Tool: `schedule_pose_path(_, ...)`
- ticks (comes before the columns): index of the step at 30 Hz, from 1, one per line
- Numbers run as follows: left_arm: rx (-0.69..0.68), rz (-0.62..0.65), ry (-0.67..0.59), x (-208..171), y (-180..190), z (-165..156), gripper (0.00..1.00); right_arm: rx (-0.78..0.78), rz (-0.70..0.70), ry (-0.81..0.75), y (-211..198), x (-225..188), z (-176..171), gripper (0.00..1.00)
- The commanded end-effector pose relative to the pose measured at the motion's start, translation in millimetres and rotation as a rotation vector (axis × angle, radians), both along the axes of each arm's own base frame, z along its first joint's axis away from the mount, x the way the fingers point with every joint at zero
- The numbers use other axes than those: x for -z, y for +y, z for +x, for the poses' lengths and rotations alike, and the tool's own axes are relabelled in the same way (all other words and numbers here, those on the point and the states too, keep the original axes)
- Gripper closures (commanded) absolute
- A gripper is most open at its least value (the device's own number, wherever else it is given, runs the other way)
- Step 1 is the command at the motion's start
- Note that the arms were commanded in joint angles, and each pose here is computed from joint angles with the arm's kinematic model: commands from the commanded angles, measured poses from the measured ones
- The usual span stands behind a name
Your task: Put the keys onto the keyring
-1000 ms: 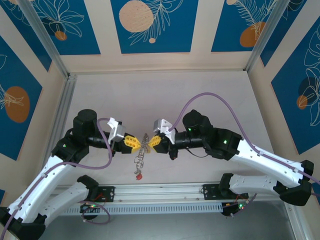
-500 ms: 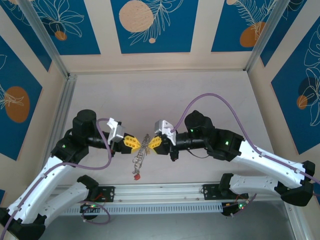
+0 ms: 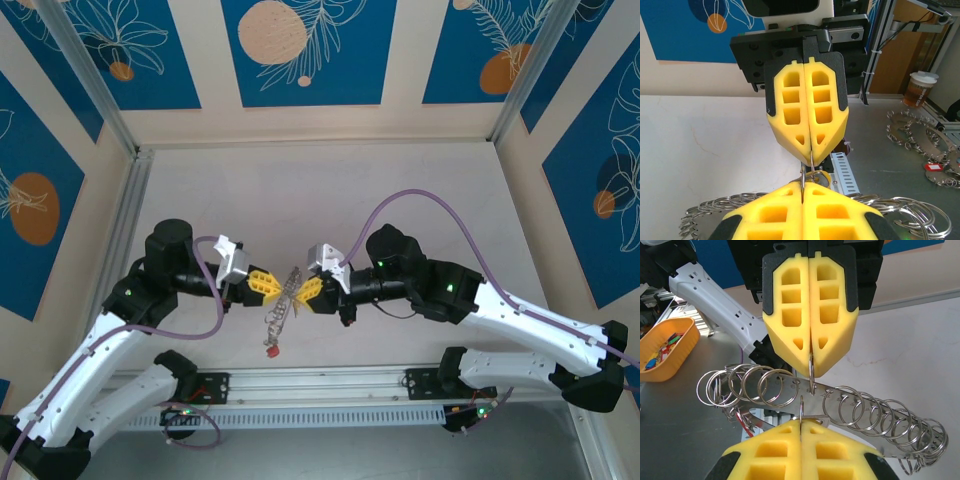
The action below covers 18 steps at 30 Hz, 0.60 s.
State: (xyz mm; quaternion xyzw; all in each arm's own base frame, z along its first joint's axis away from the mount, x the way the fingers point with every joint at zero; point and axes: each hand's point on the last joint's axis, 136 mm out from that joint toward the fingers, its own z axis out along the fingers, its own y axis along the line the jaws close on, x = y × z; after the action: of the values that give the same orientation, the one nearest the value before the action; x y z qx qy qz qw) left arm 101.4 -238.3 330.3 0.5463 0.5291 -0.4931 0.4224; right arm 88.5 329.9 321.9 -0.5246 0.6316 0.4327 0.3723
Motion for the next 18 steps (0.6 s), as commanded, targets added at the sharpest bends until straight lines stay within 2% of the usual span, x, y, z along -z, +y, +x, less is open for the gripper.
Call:
schedule_pose_path(1, 0.008, -0.032, -0.033, -8.3, 2.2, -2.9, 1.0, 0.009, 0.025, 0.005, 1.0, -2.9, -0.8, 1.0)
schedule_pose_path(18, 0.012, -0.039, -0.035, -10.1, 2.4, -4.1, 1.0, 0.026, 0.031, 0.019, 1.6, 0.3, 5.4, 1.0)
